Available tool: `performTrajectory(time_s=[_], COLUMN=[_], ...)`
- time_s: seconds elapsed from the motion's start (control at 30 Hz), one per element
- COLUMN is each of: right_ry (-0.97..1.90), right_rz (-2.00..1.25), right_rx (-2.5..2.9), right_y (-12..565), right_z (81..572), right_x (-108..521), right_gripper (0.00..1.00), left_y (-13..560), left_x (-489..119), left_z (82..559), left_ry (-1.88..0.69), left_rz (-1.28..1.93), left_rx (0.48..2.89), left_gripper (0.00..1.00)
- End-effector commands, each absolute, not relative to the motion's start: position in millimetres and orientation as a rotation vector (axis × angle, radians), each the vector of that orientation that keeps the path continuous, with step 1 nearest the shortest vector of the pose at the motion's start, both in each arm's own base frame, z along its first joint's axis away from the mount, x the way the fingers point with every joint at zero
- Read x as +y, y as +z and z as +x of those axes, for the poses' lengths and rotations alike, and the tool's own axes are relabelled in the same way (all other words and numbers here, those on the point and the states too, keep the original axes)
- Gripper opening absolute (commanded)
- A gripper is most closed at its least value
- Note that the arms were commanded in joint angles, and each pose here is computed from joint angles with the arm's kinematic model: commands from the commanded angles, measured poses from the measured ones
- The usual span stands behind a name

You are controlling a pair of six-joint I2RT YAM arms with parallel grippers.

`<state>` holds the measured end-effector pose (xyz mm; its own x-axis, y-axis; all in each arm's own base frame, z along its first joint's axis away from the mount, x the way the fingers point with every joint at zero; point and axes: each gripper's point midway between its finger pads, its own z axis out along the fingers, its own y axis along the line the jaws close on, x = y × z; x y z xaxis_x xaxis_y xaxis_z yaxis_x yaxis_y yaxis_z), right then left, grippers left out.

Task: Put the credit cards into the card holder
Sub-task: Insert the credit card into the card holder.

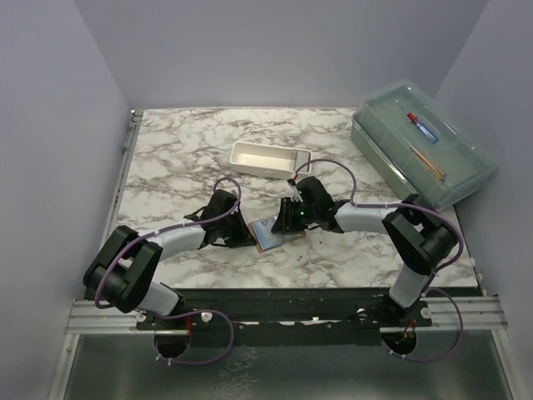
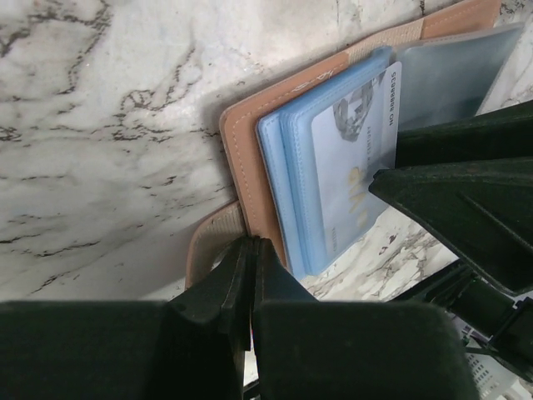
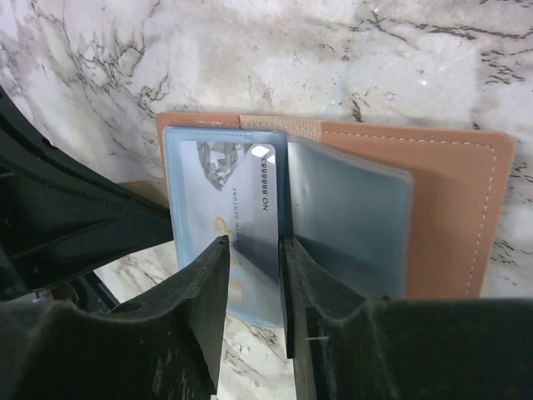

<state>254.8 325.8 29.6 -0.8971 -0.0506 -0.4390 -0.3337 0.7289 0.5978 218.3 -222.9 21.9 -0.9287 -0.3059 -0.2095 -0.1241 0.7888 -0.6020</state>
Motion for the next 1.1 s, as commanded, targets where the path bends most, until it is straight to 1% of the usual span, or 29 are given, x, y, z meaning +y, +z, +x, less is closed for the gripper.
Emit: performTrajectory(time_s=[0.0, 0.13, 0.37, 0.5, 0.6, 0.73, 0.83, 0.87, 0.93, 1.07], right_ry=[1.039, 0.954, 0.792, 0.76, 0.784, 0.801, 0.838, 0.851, 0.888, 0.99], right_rz=[-0.257, -0.242, -0.261, -0.259, -0.26, -0.257, -0.259, -0.26, -0.266, -0.292], right_rx=[2.522, 2.535, 2.59, 2.589, 2.588, 2.591, 2.583, 2.581, 2.569, 2.549], right_y=[34.1, 32.1, 27.6, 29.6, 30.2, 27.9, 29.6, 30.4, 32.7, 35.1], right_z=[248.6, 252.3, 255.7, 258.6, 258.4, 256.9, 255.4, 254.2, 252.4, 245.5], right_x=[327.2, 315.4, 298.9, 296.2, 299.6, 302.0, 305.9, 307.3, 312.5, 326.4], right_gripper=[0.35, 0.36, 0.46, 0.51, 0.5, 0.45, 0.32, 0.3, 0.26, 0.24], left_y=[25.9, 23.2, 9.5, 8.5, 9.3, 10.8, 11.6, 12.1, 12.6, 14.7], left_x=[-234.9, -235.2, -222.0, -219.6, -220.0, -220.8, -221.0, -221.4, -222.1, -228.0], left_z=[222.7, 221.4, 212.8, 211.1, 210.4, 209.9, 209.5, 209.7, 210.7, 213.5], left_ry=[-0.878, -0.867, -0.802, -0.795, -0.802, -0.812, -0.818, -0.819, -0.821, -0.849], left_rz=[-0.278, -0.267, -0.259, -0.26, -0.261, -0.264, -0.266, -0.266, -0.267, -0.268], left_rx=[2.691, 2.693, 2.715, 2.715, 2.715, 2.714, 2.712, 2.711, 2.709, 2.712], left_gripper=[0.02, 0.02, 0.02, 0.02, 0.02, 0.02, 0.02, 0.02, 0.02, 0.02])
